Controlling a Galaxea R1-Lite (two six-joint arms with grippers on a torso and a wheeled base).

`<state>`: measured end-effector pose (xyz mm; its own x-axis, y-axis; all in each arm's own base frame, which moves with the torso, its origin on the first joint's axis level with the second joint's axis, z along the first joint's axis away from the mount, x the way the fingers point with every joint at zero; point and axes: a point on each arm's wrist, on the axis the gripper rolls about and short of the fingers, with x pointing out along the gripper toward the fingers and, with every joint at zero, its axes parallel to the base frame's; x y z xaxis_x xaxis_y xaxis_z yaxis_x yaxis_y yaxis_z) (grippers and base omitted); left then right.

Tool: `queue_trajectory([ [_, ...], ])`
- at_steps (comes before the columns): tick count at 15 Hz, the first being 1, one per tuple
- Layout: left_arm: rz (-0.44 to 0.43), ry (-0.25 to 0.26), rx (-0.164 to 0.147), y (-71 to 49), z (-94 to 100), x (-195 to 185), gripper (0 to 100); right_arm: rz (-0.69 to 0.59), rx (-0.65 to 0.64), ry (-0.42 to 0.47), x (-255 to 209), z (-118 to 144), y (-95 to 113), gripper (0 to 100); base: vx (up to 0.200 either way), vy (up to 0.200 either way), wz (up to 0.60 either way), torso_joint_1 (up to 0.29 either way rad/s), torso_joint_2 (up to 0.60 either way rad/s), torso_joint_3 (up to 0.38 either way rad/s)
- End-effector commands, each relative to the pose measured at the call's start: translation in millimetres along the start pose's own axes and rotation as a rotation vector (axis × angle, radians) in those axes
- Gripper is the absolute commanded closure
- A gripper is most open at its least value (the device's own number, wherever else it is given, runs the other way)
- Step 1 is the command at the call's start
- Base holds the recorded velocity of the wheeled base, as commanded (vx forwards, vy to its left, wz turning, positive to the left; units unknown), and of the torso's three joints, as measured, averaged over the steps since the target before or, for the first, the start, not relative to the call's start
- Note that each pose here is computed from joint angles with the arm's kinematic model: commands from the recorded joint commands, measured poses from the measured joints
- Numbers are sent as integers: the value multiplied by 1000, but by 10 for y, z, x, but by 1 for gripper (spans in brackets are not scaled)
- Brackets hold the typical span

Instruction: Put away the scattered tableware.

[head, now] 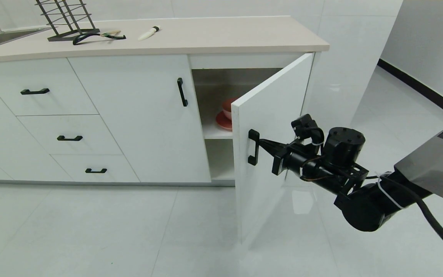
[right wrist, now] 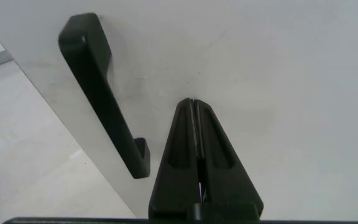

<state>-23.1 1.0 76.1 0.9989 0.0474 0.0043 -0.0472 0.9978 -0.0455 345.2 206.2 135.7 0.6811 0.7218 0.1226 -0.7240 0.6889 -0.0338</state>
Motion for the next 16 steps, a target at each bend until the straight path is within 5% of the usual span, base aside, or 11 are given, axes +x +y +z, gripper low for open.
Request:
queue_trajectory([
  [1, 2, 1, -1, 0, 0, 1, 0, 1, 2, 4, 70, -79, -18, 100, 0, 0, 0, 0, 0, 0],
  [16, 63, -3, -1, 14, 2, 1, 0, 15, -45, -159, 658, -178, -125, 100, 0, 0, 0, 0, 0, 0],
])
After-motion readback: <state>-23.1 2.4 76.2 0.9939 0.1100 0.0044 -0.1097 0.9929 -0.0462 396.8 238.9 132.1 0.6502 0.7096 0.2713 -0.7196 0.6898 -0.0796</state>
